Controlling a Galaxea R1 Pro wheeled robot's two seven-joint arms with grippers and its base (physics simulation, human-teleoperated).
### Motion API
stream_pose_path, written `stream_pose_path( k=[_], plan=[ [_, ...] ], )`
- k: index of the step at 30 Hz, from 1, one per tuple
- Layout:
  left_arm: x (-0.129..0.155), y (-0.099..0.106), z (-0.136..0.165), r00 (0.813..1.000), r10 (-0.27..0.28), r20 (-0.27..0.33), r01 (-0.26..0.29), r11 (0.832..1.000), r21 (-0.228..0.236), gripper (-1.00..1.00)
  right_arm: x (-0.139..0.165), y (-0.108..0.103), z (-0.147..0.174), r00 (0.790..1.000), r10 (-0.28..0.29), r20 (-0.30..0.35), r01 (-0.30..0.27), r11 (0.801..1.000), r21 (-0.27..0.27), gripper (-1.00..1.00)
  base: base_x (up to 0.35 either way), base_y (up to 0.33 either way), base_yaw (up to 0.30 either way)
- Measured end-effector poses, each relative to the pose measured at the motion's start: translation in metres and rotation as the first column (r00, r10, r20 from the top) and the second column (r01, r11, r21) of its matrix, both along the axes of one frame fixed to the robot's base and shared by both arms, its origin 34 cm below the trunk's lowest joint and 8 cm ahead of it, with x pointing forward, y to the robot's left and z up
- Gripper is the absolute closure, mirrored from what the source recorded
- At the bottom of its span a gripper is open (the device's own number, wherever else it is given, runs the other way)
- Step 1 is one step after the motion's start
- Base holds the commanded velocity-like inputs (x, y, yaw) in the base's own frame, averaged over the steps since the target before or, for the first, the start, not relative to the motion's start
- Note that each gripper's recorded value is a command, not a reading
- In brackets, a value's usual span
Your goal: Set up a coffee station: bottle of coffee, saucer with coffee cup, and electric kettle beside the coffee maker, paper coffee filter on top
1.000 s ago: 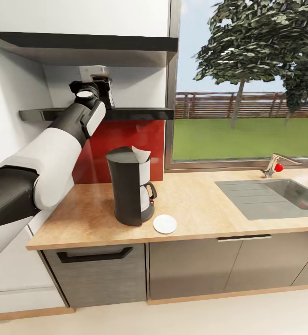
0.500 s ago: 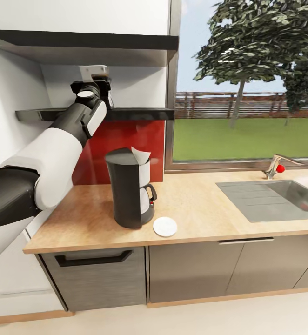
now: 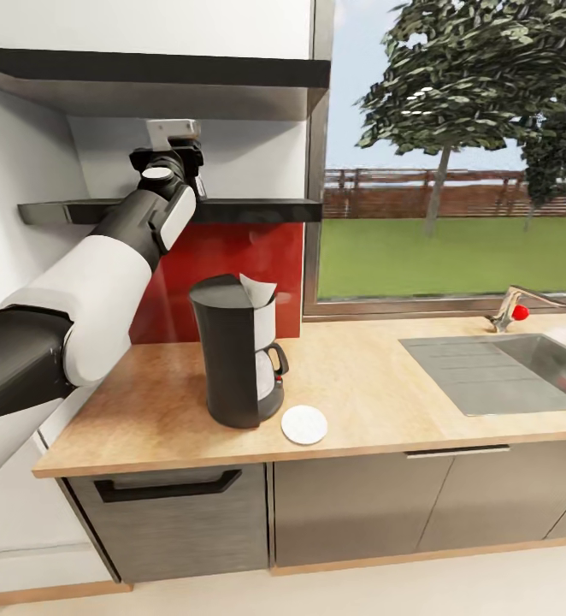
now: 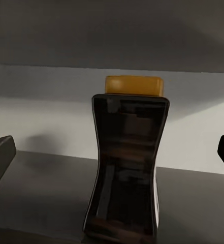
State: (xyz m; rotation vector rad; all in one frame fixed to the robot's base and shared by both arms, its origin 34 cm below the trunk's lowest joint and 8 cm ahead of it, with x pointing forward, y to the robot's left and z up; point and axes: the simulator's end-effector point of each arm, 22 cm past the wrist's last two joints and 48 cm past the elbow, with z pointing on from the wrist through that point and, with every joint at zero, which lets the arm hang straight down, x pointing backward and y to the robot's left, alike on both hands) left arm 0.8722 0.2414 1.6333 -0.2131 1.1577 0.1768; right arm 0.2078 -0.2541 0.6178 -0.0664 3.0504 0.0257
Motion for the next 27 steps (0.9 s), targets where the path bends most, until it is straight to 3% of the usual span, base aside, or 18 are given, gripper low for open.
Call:
stream_pose_path(
  k=[7,23,27],
  plan=[
    [0.0,-0.001,-0.001,1.0,-0.003,-0.003,0.003,1.0,-0.004,-1.0,0.0,0.0,0.0,1.0,0.0,0.0,0.0,1.0,0.0,-1.0,0.296,0.0,0.0],
    [0.003,0.001,-0.01,1.0,-0.001,-0.012,0.001,1.0,-0.005,-1.0,0.0,0.0,0.0,1.0,0.0,-0.001,0.0,1.0,0.0,-1.0,0.09,0.0,0.0],
    [0.004,0.001,-0.016,1.0,-0.005,0.019,0.005,1.0,-0.011,-1.0,0.0,0.0,0.0,1.0,0.0,-0.001,0.0,1.0,0.0,-1.0,0.02,0.0,0.0]
  ],
)
